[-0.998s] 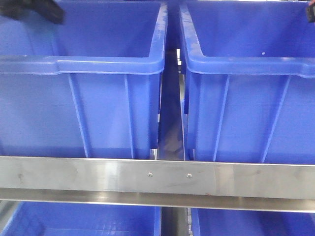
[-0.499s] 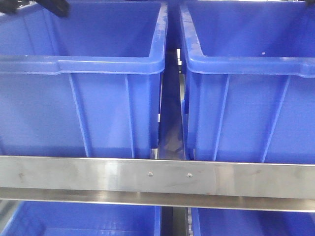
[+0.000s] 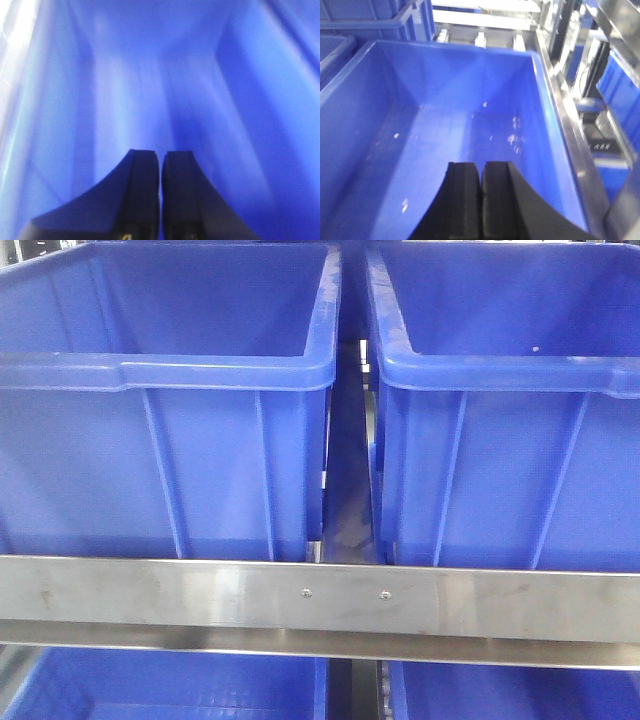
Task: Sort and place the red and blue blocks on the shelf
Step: 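Open both grippers to drop the cubes into the bins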
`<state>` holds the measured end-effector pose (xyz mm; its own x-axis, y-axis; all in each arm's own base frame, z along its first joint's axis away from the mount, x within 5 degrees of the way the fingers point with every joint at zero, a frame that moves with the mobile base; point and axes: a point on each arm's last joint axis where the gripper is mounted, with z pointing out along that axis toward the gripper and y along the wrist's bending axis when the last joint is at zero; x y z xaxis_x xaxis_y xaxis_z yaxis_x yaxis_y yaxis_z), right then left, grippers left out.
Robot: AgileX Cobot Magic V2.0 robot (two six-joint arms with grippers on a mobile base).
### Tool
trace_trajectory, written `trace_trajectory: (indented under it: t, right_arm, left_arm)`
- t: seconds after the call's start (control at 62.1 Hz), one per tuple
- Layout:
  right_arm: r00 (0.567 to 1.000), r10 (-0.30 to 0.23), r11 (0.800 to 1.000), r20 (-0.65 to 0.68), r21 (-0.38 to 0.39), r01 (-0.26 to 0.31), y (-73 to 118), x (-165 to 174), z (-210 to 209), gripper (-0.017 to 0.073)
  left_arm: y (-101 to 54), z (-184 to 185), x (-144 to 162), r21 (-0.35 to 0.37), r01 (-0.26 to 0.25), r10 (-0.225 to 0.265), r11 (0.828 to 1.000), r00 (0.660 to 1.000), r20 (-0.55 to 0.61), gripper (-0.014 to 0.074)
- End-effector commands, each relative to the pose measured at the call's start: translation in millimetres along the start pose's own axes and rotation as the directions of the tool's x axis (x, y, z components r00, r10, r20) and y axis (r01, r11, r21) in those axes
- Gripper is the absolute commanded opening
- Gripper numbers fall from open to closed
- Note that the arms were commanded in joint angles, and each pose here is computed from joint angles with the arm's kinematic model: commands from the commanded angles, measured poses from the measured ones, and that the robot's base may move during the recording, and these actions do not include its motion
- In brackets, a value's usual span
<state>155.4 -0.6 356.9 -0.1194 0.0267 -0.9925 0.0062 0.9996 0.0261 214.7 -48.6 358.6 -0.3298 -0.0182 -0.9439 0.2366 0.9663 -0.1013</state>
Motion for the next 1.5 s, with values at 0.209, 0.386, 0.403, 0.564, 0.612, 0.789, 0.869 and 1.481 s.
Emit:
trace_trajectory:
  t: [0.209, 0.386, 0.403, 0.564, 0.612, 0.789, 0.869, 1.481]
  right_arm:
    - [0.981, 0.058, 0.998, 0.187, -0.008, -0.058, -1.3, 15.5, -39.4, 0.0056]
    - [0.966, 0.058, 0.998, 0.251, -0.012, -0.057, -1.5, 30.5, -62.7, 0.0056]
    - [0.965, 0.058, 0.998, 0.258, -0.013, -0.057, -1.5, 31.3, -64.6, 0.0056]
    - [0.95, 0.089, 0.996, 0.299, -0.028, -0.084, -1.3, 40.2, -82.8, 0.0056]
    - [0.952, 0.106, 0.994, 0.288, -0.036, -0.1, -1.0, 42.8, -86.1, 0.0056]
    - [0.956, 0.107, 0.994, 0.274, -0.039, -0.101, -0.7, 49.8, -90.5, 0.0056]
    - [0.956, 0.107, 0.994, 0.274, -0.039, -0.101, -0.7, 49.8, -90.5, 0.0056]
    - [0.956, 0.107, 0.994, 0.274, -0.039, -0.101, -0.7, 49.8, -90.5, 0.0056]
  left_arm:
    - [5.5, -47.9, 15.9, -0.05, 0.04, -0.024, 0.998, 0.957, 0.29, 0.0125]
    - [8.7, -72.2, 41.4, -0.056, 0.084, -0.056, 0.995, 0.921, 0.385, 0.0125]
    - [8.7, -74.2, 43.1, -0.056, 0.084, -0.056, 0.995, 0.919, 0.39, 0.0125]
    - [8.8, -91.5, 62.1, -0.051, 0.081, -0.052, 0.995, 0.904, 0.424, 0.0125]
    - [9.0, -94.0, 67.9, -0.051, 0.081, -0.052, 0.995, 0.903, 0.426, 0.0125]
    - [12.5, -96.3, 80.6, -0.071, 0.089, -0.046, 0.993, 0.883, 0.468, 0.0127]
    - [14.3, -96.1, 82.3, -0.083, 0.094, -0.041, 0.992, 0.868, 0.496, 0.0126]
    - [14.6, -96.3, 82.1, -0.085, 0.095, -0.04, 0.992, 0.864, 0.502, 0.0125]
